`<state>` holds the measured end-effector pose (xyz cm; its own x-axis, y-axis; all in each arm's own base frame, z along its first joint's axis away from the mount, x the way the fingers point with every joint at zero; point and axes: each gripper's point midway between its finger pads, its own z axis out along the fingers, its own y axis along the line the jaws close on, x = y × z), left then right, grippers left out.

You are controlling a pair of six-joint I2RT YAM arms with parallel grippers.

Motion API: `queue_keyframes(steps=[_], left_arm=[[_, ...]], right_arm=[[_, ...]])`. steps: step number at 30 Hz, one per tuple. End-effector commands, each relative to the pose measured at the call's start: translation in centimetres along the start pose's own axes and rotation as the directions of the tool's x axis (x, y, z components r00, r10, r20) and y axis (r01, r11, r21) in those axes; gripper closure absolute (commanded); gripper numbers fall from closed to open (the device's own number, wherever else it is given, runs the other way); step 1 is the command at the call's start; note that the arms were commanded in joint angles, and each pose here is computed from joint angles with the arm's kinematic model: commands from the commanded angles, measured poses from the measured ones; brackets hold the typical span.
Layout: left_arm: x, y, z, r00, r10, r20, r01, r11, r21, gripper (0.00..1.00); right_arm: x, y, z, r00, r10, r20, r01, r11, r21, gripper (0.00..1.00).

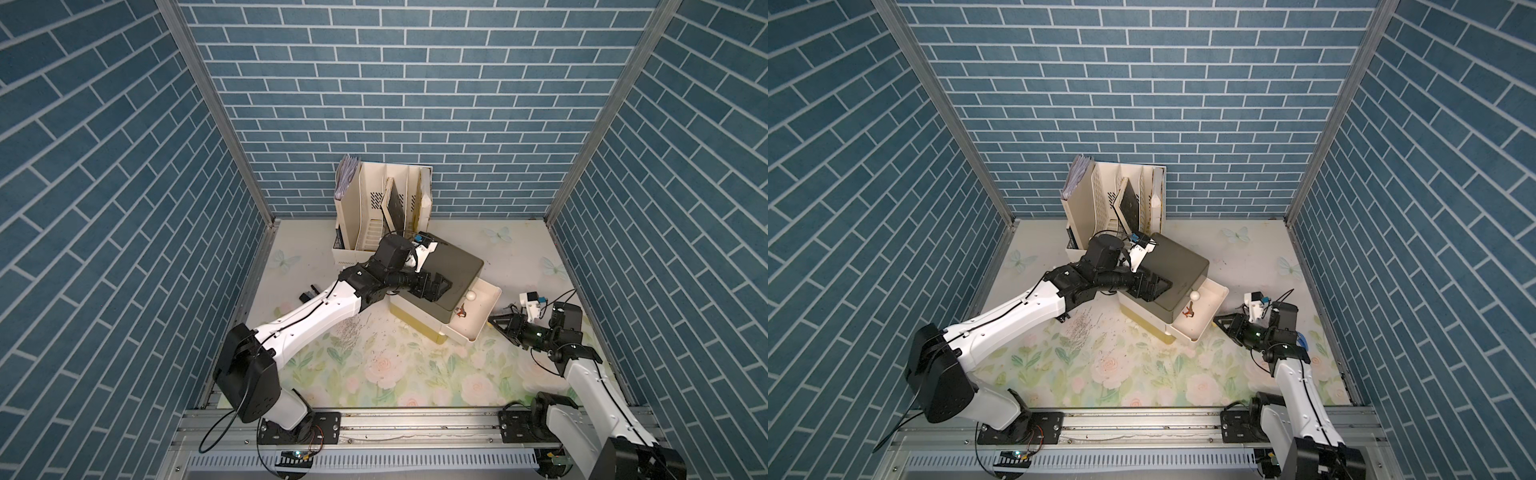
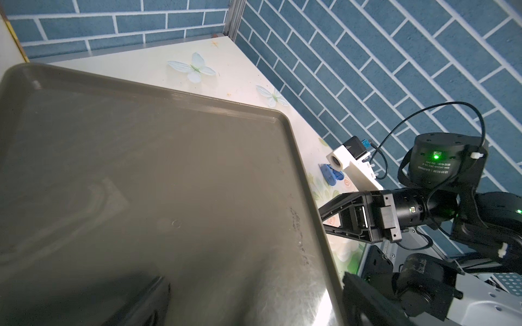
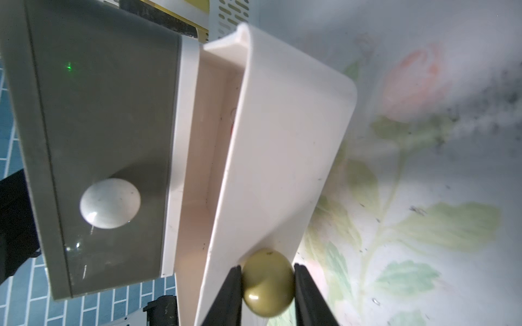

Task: Take the keys out of the drawer
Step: Open the drawer in the storage box.

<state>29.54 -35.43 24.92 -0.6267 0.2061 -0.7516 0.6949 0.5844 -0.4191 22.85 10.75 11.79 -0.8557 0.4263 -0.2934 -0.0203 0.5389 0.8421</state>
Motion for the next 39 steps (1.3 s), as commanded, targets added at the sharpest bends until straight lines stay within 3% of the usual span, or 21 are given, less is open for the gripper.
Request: queue_keyframes(steps=[1, 3, 7, 15, 20, 25, 33, 39], left_arm=[[1.2, 0.0, 0.8, 0.999, -0.008, -0.05, 0.008, 1.0, 0.008, 0.0], [1.2, 0.0, 0.9, 0.999, -0.009, -0.049, 0.009, 1.0, 0.01, 0.0], [1.2, 0.0, 0.8, 0.999, -0.004, -0.047, 0.004, 1.0, 0.009, 0.0], [1.4, 0.1, 1.2, 0.999, -0.013, -0.046, 0.014, 1.0, 0.019, 0.0], [1.3, 0.1, 1.2, 0.999, -0.014, -0.042, 0.015, 1.0, 0.018, 0.0], [1.2, 0.0, 0.7, 0.999, -0.008, -0.035, 0.008, 1.0, 0.009, 0.0], [1.3, 0.3, 0.5, 0.999, 0.0, -0.039, 0.0, 1.0, -0.007, 0.0], [1.1, 0.2, 0.4, 0.999, 0.001, -0.034, -0.001, 1.0, -0.008, 0.0]], right_arm=[[0.4, -1.8, -1.0, 1.0, -0.007, 0.001, 0.007, 0.991, 0.137, 0.82], [-0.3, -1.8, -1.6, 1.0, -0.015, 0.023, 0.011, 0.984, 0.178, 0.79], [-1.8, -0.9, -2.8, 0.997, -0.053, 0.058, 0.038, 0.971, 0.235, 0.6], [-5.1, 4.1, -3.8, 0.985, -0.152, 0.086, 0.129, 0.965, 0.229, 0.58], [-4.6, 6.6, 0.1, 0.965, -0.25, -0.08, 0.262, 0.927, 0.27, 0.66], [-4.6, 6.0, 2.1, 0.937, -0.286, -0.2, 0.342, 0.865, 0.366, 0.75], [-3.4, 4.4, 3.9, 0.888, -0.304, -0.347, 0.441, 0.776, 0.45, 0.76], [-1.5, 2.7, 4.7, 0.829, -0.296, -0.474, 0.533, 0.676, 0.509, 0.76]])
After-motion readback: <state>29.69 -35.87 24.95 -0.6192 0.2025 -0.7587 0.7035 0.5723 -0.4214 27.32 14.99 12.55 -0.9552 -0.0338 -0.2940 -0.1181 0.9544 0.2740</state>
